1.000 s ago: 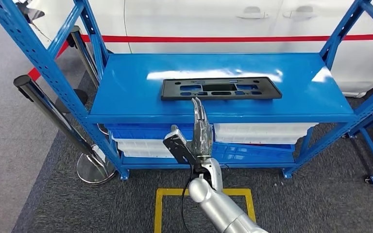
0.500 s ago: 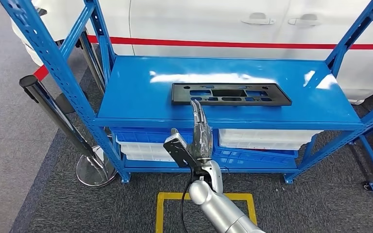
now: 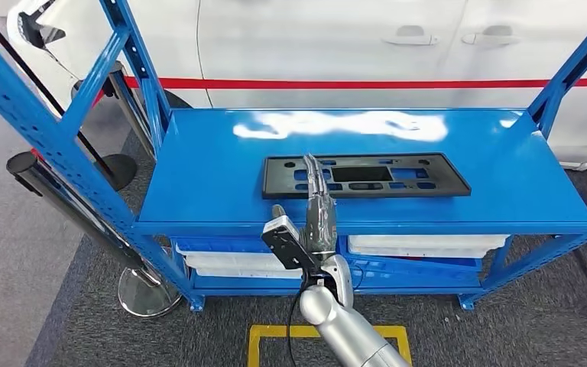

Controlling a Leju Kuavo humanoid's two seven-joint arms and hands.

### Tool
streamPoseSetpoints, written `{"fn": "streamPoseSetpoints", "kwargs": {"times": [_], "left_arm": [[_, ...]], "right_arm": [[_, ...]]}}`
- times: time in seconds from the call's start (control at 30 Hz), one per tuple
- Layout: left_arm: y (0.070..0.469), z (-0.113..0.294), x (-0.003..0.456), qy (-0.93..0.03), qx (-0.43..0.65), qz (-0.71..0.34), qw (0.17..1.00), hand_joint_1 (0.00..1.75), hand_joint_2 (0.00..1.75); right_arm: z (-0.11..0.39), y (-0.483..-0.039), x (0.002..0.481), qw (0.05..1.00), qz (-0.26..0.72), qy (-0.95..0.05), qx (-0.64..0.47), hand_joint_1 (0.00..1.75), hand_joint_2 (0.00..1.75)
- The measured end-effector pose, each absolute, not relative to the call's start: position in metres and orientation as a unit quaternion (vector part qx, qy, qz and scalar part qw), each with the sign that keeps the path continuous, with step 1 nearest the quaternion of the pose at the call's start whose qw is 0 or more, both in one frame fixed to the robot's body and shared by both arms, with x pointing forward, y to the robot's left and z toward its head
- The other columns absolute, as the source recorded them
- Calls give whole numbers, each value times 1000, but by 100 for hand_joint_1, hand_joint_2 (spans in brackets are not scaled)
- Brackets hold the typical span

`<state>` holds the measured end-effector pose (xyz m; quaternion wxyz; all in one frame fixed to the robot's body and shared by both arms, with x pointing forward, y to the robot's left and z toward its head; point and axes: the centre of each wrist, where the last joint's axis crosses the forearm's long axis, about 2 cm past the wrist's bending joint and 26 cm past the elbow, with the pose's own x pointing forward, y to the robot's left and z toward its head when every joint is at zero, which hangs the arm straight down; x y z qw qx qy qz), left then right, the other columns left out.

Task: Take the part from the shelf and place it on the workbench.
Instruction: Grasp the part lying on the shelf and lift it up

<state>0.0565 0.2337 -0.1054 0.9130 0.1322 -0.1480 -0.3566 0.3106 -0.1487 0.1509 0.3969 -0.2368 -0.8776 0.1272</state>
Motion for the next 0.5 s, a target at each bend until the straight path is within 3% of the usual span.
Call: {"fn": "streamPoseSetpoints", "kwargs": {"times": [0.33,0.5], "left_arm": [[236,-107,49,-137,122,-357,916,0,0],[235,-106,56,-154,122,-362,911,0,0]], "right_arm": [[170,-146,297,347,100,-904,-230,0,0],[185,-135,300,297,237,-868,-320,0,0]]}}
